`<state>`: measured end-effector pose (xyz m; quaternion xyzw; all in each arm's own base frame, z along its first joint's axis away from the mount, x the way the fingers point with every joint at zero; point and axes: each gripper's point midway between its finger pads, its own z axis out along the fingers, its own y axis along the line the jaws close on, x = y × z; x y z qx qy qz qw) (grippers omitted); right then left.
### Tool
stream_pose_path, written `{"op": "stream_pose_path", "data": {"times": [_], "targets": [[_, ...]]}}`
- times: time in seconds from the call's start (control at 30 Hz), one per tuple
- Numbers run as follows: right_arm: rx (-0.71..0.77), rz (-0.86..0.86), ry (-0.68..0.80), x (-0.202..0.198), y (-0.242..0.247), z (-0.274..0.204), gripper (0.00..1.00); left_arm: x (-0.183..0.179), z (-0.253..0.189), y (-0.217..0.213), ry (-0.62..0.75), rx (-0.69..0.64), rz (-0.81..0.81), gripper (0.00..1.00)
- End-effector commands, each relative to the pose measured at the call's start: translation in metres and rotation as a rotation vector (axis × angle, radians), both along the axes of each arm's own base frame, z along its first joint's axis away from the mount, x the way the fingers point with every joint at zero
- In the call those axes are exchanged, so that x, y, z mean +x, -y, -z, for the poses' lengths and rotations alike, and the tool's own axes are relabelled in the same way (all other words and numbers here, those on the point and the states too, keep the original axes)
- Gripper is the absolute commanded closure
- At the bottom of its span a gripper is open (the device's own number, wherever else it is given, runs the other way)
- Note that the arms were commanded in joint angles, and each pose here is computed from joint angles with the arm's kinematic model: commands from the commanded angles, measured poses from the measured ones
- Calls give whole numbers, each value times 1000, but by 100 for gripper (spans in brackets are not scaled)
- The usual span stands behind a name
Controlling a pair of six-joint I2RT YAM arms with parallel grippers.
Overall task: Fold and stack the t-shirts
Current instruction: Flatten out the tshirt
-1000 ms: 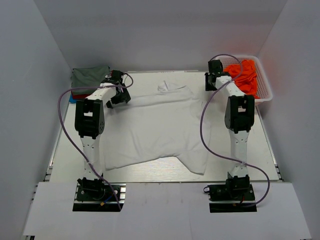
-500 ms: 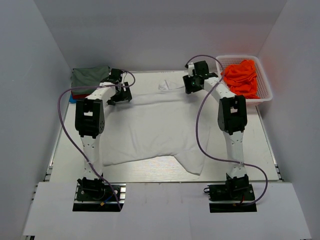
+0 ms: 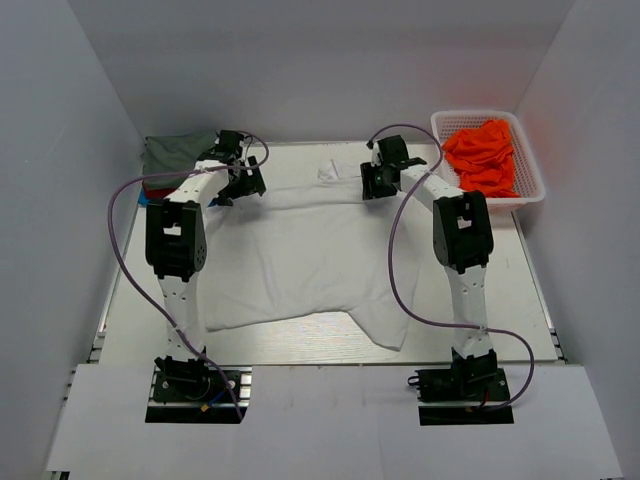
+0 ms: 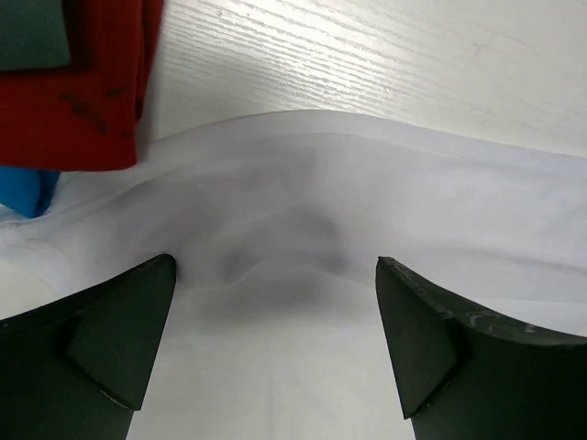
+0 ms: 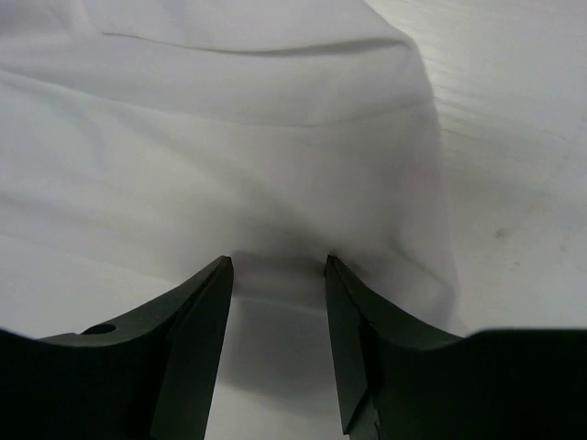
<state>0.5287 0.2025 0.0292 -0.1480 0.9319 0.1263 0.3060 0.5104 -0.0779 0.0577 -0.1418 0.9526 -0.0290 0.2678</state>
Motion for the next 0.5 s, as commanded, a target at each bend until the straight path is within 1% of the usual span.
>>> {"op": "stream_pose_path", "data": {"times": [0.0, 0.03, 0.07, 0.13, 0.17, 0.2, 0.27, 0.3, 0.33, 0.37, 0.4, 0.43, 0.47], "targets": [[-64, 214, -59, -10, 36, 9, 49, 8, -42, -8, 82, 10, -43, 0], [-67, 254, -66, -12, 44, 8, 49, 8, -42, -10, 83, 19, -48, 0], [-110, 296, -78, -18, 56, 13, 49, 8, -37, -10, 73, 20, -48, 0], [-121, 373, -103, -25, 74, 17, 52, 12, -35, -11, 85, 35, -43, 0], [-147, 445, -114, -27, 97, 22, 52, 12, -29, -12, 73, 43, -34, 0], [-159, 475, -130, -31, 107, 25, 52, 14, -23, -7, 65, 44, -24, 0], [-166, 526, -142, -32, 133, 23, 52, 23, -24, 0, 78, 16, -8, 0], [-159, 525, -142, -32, 137, 21, 52, 26, -22, 2, 76, 8, -3, 0], [-135, 505, -135, -28, 137, 17, 49, 28, -11, 6, 57, -3, 6, 0], [-160, 471, -119, -26, 141, 14, 43, 34, -15, 8, 73, -8, 20, 0], [-175, 430, -94, -19, 140, 4, 41, 36, -13, 8, 68, -7, 20, 0], [-181, 346, -85, -18, 133, 2, 39, 40, -14, 10, 75, -16, 25, 0], [-158, 300, -73, -16, 123, -5, 38, 45, -21, 11, 89, -18, 25, 0]]}}
